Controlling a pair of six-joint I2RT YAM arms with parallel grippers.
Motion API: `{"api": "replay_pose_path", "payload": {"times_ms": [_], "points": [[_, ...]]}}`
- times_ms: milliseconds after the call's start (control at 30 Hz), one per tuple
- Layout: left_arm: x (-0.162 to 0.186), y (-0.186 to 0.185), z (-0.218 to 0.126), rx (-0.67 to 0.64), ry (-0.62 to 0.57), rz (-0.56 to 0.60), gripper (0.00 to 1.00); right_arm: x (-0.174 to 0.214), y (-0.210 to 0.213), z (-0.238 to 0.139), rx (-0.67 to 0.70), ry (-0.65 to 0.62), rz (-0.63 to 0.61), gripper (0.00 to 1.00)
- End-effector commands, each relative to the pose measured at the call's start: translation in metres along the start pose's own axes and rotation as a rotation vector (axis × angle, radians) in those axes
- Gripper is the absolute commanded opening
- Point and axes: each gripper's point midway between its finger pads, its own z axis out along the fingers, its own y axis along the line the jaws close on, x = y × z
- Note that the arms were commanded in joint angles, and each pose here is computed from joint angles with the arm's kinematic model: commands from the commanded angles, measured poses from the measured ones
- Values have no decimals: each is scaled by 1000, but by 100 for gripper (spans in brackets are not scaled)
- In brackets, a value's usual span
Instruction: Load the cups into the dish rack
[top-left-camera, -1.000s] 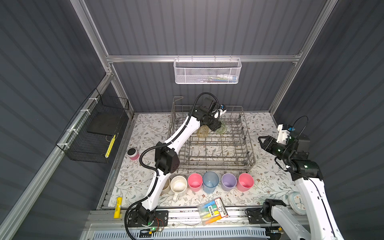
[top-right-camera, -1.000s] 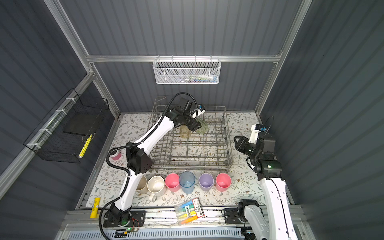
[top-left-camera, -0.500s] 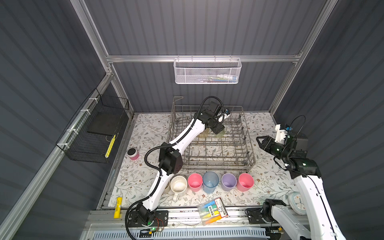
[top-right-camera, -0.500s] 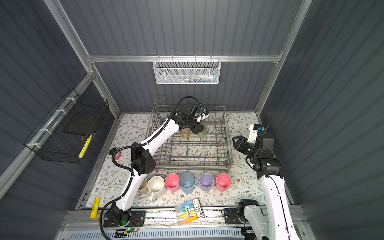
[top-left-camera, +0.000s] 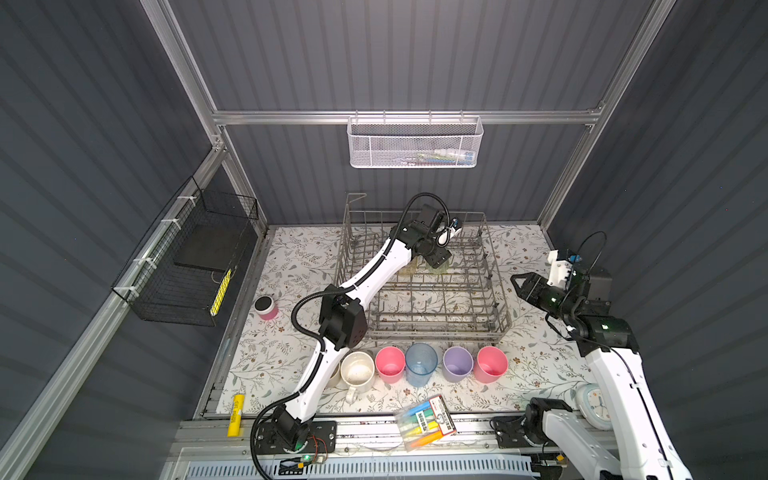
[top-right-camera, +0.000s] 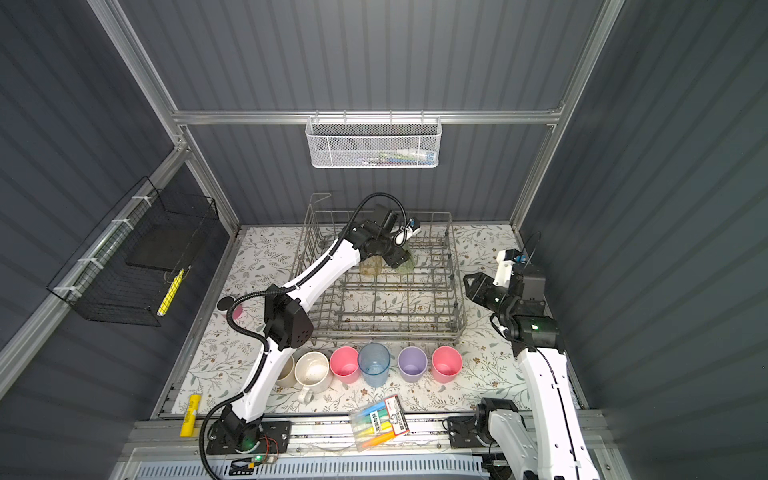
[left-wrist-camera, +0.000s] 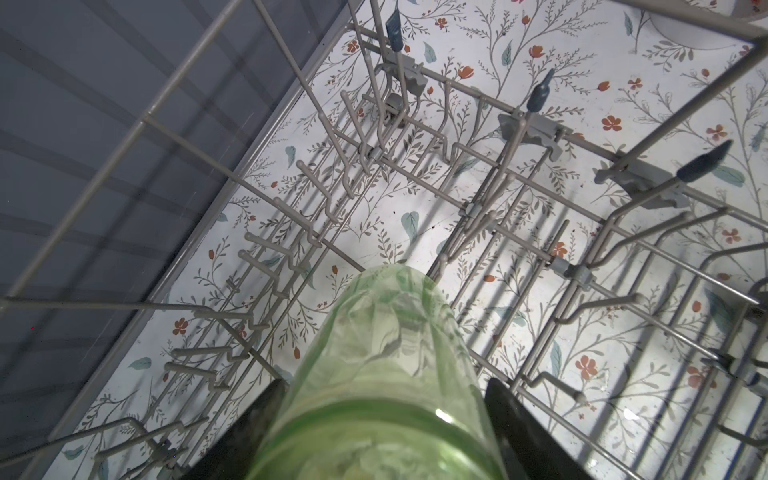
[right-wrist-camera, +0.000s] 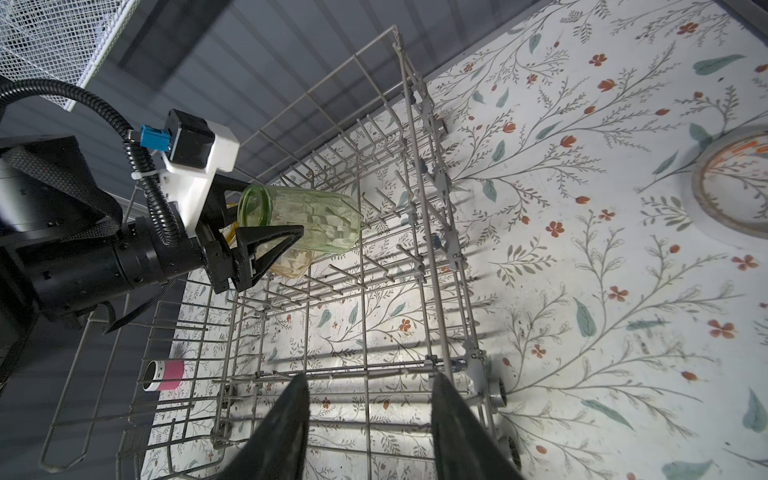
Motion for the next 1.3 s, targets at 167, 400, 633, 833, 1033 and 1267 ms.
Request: {"api": "replay_pose_path", "payload": {"times_ms": [167, 400, 633, 833, 1033, 1267], "points": [[-10, 4, 11, -24, -51, -18, 86, 2, -2, 3, -3, 1, -3, 50], [-17, 1, 13, -6, -87, -33, 89, 4, -4, 6, -3, 10, 2, 51], [-20, -7, 19, 25, -107, -53, 89, 6, -5, 9, -5, 17, 10, 51], [-25, -16, 22, 63, -134, -76, 89, 7, -5, 10, -6, 20, 12, 52], [-34, -16, 13, 59, -175, -94, 90, 8, -5, 10, -8, 23, 16, 52], [-39, -11, 0, 29, -196, -90, 90, 7, -5, 11, -12, 21, 18, 53]]}}
